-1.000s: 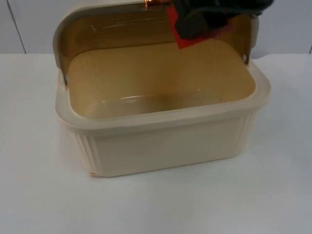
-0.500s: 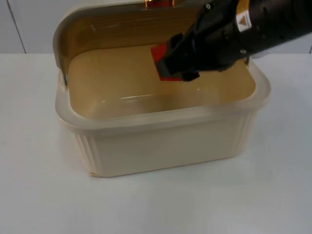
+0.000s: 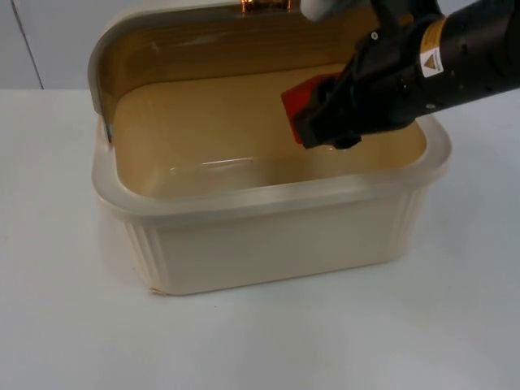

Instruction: Open the box lid with the left hand, place the block into the box with the right hand, then close the box lid with the left hand.

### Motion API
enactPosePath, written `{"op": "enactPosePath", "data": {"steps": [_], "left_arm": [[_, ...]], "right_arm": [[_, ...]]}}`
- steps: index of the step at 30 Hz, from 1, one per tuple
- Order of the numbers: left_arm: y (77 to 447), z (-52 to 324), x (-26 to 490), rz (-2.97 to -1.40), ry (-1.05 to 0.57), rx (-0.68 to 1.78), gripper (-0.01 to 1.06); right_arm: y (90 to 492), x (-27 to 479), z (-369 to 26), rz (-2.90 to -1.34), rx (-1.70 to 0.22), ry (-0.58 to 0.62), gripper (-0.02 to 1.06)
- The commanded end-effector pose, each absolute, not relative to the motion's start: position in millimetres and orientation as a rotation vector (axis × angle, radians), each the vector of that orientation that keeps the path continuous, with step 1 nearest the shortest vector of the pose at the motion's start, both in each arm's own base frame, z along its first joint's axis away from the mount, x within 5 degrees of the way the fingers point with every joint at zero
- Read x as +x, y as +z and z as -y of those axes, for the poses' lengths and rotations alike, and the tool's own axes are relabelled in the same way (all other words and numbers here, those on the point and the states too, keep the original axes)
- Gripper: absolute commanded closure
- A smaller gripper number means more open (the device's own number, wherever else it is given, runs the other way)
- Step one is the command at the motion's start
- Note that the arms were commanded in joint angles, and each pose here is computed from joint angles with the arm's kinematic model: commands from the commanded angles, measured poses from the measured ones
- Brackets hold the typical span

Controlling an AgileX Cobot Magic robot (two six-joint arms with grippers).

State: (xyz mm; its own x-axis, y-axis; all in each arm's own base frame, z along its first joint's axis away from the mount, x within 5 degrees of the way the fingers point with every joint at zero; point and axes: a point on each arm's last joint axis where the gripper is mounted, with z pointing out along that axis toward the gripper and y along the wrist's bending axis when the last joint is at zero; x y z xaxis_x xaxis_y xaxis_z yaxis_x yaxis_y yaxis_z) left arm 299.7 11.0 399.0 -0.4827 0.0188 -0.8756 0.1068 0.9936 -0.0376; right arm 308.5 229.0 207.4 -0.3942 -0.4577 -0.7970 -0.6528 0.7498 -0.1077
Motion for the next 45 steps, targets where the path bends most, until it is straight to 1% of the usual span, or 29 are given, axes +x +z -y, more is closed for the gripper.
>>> {"op": "enactPosePath", "data": {"steps": [1,3,4,5,7,11,12,13,14,15,16,18,19,20,21,31,37,41,42,43,45], "left_arm": [[400,-12,299,-2.072,-0.098,0.088,0.03],[400,-12,299,-2.074,-0.099,0.089,0.03],[400,-12,299,-2.074,-0.099,0.089,0.03],[400,-12,299,-2.074,-0.099,0.089,0.03],[400,-12,299,-2.074,-0.099,0.089,0.03],[400,-12,299,-2.074,-0.099,0.089,0.03],[400,-12,299,-2.074,-0.099,0.089,0.03],[400,-12,299,-2.074,-0.099,0.089,0.03],[400,-12,299,-2.074,-0.099,0.089,0.03],[400,-12,299,-2.074,-0.099,0.089,0.03],[400,-12,299,-2.074,-0.099,0.089,0.03],[400,-12,299,-2.072,-0.099,0.088,0.03],[400,-12,299,-2.072,-0.099,0.088,0.03],[400,-12,299,-2.070,-0.098,0.088,0.03],[400,-12,300,-2.069,-0.097,0.087,0.03],[400,-12,300,-2.069,-0.097,0.087,0.03],[400,-12,300,-2.067,-0.099,0.086,0.03],[400,-12,300,-2.066,-0.101,0.085,0.03],[400,-12,300,-2.066,-0.101,0.085,0.03],[400,-12,300,-2.066,-0.101,0.085,0.03],[400,-12,300,-2.066,-0.101,0.085,0.03]], "right_arm": [[208,308,-229,-2.043,-0.850,0.273,0.95],[208,308,-229,-2.043,-0.850,0.273,0.94],[208,308,-229,-2.051,-0.852,0.268,0.89],[207,308,-228,-2.065,-0.836,0.273,0.87],[207,308,-228,-2.090,-0.808,0.280,0.87],[207,308,-228,-2.089,-0.807,0.281,0.86],[207,308,-228,-2.088,-0.806,0.282,0.82],[208,308,-228,-2.088,-0.802,0.285,0.75],[208,308,-228,-2.088,-0.802,0.285,0.75],[208,308,-228,-2.092,-0.789,0.293,0.66],[208,308,-228,-2.104,-0.762,0.307,0.51],[208,308,-228,-2.131,-0.700,0.338,0.14],[208,308,-228,-2.131,-0.700,0.338,0.14],[207,308,-228,-2.136,-0.702,0.334,-0.02],[207,308,-228,-2.131,-0.714,0.328,0.00],[214,306,-225,-2.142,-0.697,0.321,0.00],[237,296,-213,-2.189,-0.637,0.295,0.00],[263,280,-198,-2.238,-0.587,0.261,0.00],[271,276,-194,-2.241,-0.579,0.251,0.00],[271,276,-194,-2.241,-0.579,0.251,0.00],[290,266,-185,-2.216,-0.582,0.237,0.00]]}}
